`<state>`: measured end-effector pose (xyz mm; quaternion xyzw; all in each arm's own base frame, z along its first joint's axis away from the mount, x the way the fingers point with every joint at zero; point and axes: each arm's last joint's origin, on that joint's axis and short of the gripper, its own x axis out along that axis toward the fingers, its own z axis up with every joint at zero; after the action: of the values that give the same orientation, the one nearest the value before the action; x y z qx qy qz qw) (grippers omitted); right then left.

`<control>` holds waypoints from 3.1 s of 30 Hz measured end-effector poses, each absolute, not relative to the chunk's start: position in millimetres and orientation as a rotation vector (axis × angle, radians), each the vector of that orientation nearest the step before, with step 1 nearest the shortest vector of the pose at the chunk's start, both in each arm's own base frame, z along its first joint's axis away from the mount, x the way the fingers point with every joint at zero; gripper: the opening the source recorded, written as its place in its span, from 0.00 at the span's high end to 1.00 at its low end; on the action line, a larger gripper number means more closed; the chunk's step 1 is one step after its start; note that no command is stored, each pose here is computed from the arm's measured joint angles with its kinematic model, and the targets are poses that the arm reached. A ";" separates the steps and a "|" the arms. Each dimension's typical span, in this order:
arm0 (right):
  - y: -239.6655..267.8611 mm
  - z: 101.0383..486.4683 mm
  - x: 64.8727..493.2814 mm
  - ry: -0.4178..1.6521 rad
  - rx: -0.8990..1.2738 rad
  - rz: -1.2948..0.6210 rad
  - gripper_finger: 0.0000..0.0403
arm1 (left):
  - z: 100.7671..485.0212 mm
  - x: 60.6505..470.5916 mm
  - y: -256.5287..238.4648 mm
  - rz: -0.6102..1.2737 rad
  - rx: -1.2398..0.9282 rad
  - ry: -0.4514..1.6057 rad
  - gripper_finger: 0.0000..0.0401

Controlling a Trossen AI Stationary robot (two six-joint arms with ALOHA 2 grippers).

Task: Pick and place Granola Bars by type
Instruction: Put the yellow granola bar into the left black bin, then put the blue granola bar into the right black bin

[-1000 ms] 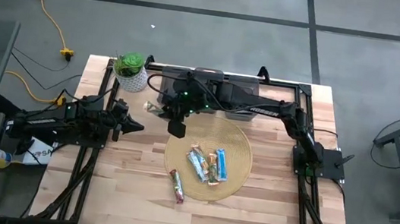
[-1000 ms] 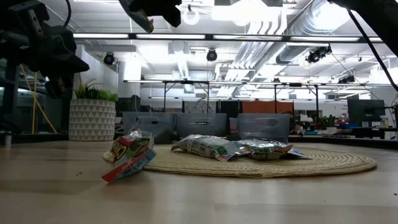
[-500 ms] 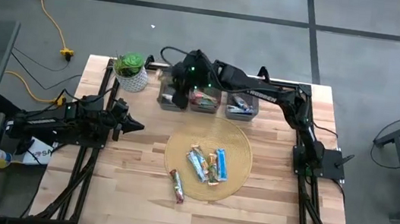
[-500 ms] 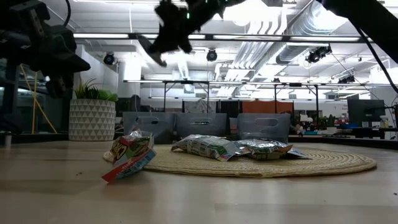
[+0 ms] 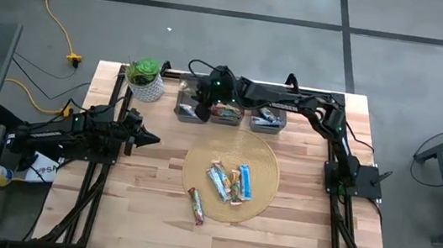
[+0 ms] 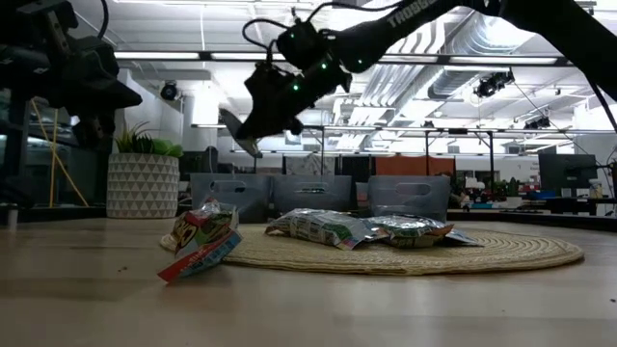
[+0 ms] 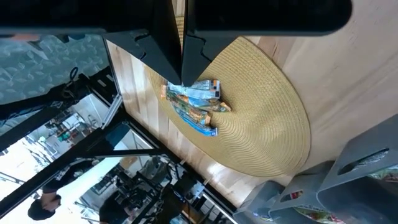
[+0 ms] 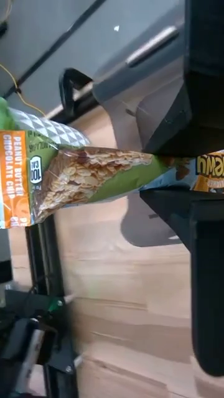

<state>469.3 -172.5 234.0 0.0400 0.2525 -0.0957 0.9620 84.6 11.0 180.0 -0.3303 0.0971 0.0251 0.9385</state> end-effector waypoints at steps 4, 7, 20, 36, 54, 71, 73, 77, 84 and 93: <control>-174.0 220.9 464.8 0.544 0.093 -0.176 0.85 | 179.9 84.6 11.4 0.064 -0.673 0.195 0.98; -176.3 215.4 465.3 0.549 0.096 -0.179 0.85 | 179.7 84.6 12.1 0.088 -0.671 0.189 0.98; -181.2 176.9 476.5 0.555 0.202 -0.159 0.85 | 179.6 84.5 12.2 0.093 -0.674 0.190 0.98; -184.5 168.5 471.6 0.627 0.242 -0.152 0.78 | 179.6 84.5 12.2 0.093 -0.674 0.190 0.98; -176.0 280.1 462.9 0.364 0.045 -0.132 0.58 | 179.5 84.5 12.2 0.095 -0.691 0.189 0.98; -104.1 353.3 402.4 0.634 0.069 -0.135 0.58 | 179.2 84.4 12.2 0.095 -0.670 0.193 0.98; -96.6 349.5 399.1 0.694 0.162 -0.206 0.58 | 179.2 84.5 12.2 0.095 -0.670 0.193 0.98; -82.9 337.3 389.9 0.842 0.416 -0.325 0.58 | 179.2 84.5 12.2 0.095 -0.672 0.193 0.98; -53.8 321.0 366.0 1.109 0.578 -0.620 0.55 | 179.2 84.4 12.3 0.096 -0.671 0.193 0.98; -17.3 316.8 358.9 1.152 0.727 -0.790 0.51 | 179.2 84.4 12.3 0.097 -0.671 0.193 0.98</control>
<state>358.9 -17.3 316.8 0.3273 0.5183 -0.3553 0.7057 84.4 12.3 179.2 -0.3285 0.0945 0.0474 0.9386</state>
